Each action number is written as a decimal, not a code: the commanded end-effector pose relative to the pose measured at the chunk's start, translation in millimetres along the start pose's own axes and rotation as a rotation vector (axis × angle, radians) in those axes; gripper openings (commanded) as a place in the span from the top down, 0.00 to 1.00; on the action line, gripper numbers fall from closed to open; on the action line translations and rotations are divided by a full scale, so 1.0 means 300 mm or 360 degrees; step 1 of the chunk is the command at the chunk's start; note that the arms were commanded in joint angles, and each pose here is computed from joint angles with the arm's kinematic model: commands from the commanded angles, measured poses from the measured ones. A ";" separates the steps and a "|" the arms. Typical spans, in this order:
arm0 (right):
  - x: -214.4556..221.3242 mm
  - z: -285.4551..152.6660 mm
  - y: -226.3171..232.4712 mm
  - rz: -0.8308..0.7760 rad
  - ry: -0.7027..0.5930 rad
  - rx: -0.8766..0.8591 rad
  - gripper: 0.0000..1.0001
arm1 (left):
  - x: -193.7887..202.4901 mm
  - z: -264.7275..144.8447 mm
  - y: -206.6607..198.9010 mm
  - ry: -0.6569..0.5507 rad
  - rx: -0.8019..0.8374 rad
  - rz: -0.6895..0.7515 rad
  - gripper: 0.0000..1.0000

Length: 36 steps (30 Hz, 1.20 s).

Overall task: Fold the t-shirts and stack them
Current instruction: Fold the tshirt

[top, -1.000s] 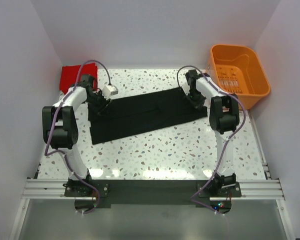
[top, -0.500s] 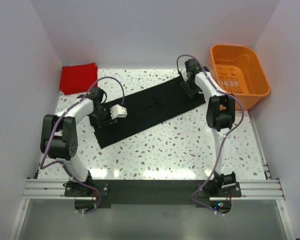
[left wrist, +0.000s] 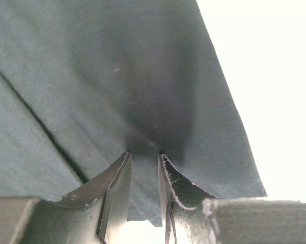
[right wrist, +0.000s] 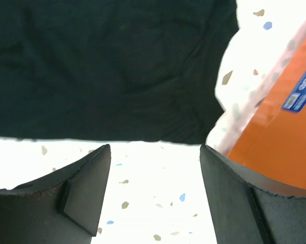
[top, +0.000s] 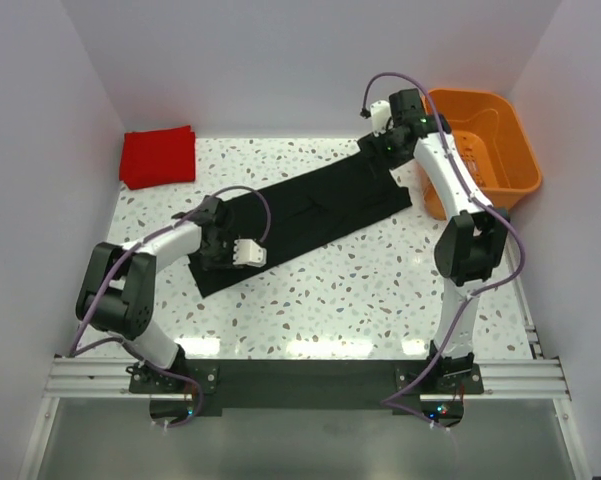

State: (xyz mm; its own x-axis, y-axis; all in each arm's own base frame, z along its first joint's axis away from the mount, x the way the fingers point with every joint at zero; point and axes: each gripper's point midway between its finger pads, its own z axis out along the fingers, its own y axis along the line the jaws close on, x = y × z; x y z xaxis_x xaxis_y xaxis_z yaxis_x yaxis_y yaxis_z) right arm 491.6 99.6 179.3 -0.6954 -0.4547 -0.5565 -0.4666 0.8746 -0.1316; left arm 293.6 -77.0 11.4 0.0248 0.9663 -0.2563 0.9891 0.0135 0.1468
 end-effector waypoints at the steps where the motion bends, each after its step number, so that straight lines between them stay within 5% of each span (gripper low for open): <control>1: 0.049 -0.119 0.048 0.0022 0.0004 -0.0116 0.27 | 0.027 0.068 -0.267 0.0131 0.0357 0.0093 0.67; 4: 0.126 -0.159 0.020 0.0063 0.0064 -0.0117 0.27 | -0.106 0.070 -0.389 0.0057 0.0471 0.0219 0.68; 10: 0.275 -0.221 -0.031 0.0106 0.0160 -0.0110 0.30 | -0.591 -0.030 -0.565 -0.0326 0.0716 0.0379 0.69; 16: 0.329 -0.201 0.021 0.0148 0.0201 -0.0201 0.36 | -0.987 -0.241 -0.483 -0.0810 0.0671 0.0370 0.63; 20: 0.306 -0.158 0.044 0.0234 0.0167 -0.0253 0.58 | -0.983 -0.314 -0.149 -0.1058 0.0393 0.0013 0.63; 24: 0.279 -0.099 0.077 0.0256 0.0155 -0.0255 0.78 | -0.920 -0.272 0.127 -0.1032 0.0149 -0.0217 0.66; 29: 0.269 -0.010 0.143 0.0233 0.0212 -0.0292 0.80 | -0.812 -0.142 0.389 -0.0974 0.0084 -0.0509 0.68; 36: 0.243 0.178 0.227 0.0137 0.0287 -0.0300 0.87 | -0.638 0.081 0.488 -0.0788 0.0117 -0.0736 0.68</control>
State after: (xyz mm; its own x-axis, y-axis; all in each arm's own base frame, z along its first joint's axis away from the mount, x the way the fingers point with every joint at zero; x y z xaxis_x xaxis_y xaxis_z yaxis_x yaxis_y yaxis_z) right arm 410.6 122.4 84.9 -0.8357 -0.4291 -0.3428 -0.4889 0.8655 0.1086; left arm 421.6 -273.8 59.1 -0.3279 0.6484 -0.6871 0.9361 0.3209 -0.1439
